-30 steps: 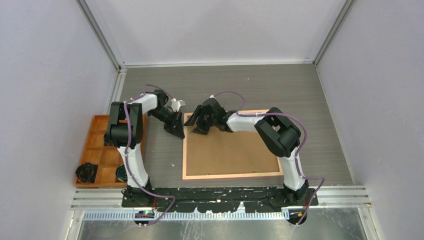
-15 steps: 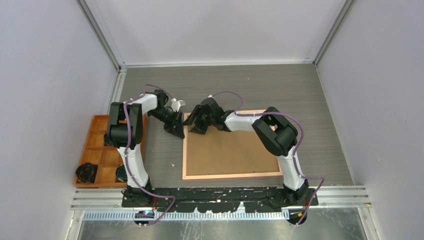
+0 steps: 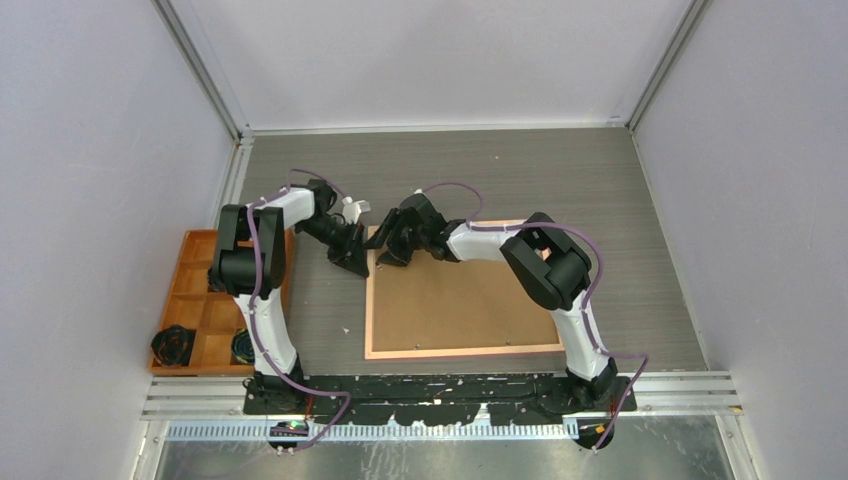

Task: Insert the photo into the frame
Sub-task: Install the photo frame at the center of the board.

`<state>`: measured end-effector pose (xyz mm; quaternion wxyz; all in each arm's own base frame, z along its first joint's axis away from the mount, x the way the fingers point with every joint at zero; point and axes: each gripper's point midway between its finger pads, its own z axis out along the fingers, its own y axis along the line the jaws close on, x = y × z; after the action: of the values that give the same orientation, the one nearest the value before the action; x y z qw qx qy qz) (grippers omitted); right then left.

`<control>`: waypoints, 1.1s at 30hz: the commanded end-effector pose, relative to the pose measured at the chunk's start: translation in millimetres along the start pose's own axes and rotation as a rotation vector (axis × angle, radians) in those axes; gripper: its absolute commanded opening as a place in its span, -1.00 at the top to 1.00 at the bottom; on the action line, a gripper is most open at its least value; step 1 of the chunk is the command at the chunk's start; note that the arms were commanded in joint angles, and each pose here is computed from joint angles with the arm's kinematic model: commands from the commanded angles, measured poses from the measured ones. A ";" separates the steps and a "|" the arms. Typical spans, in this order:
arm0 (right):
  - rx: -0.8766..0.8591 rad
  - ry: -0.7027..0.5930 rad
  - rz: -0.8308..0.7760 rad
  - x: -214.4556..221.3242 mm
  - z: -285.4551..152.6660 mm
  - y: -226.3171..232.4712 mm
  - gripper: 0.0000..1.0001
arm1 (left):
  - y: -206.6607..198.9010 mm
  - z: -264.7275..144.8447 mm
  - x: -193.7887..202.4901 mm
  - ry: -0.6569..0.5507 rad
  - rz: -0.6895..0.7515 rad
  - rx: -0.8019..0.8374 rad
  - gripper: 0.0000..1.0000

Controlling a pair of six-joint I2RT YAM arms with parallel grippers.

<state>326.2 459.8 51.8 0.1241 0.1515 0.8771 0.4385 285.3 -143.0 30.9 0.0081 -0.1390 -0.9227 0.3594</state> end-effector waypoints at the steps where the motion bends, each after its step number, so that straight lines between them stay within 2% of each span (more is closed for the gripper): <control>1: -0.038 0.050 -0.026 14.9 2.4 14.1 -0.16 | 16.6 2.0 2.2 0.008 0.056 -0.087 0.83; 12: -0.019 -0.004 -0.126 -17.7 -22.7 31.0 -0.18 | 16.7 0.7 4.0 0.008 0.058 -0.091 0.84; 21: 0.011 0.067 -0.114 6.1 -9.5 9.9 -0.13 | 15.7 0.7 3.1 0.005 0.055 -0.087 0.84; 33: 0.006 0.098 -0.122 18.1 -5.6 11.3 -0.09 | 15.4 0.3 2.2 0.003 0.055 -0.087 0.84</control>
<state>320.0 454.8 51.1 0.1151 0.1006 0.8968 0.4152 284.9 -142.9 31.0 0.0078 -0.1396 -0.9227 0.3593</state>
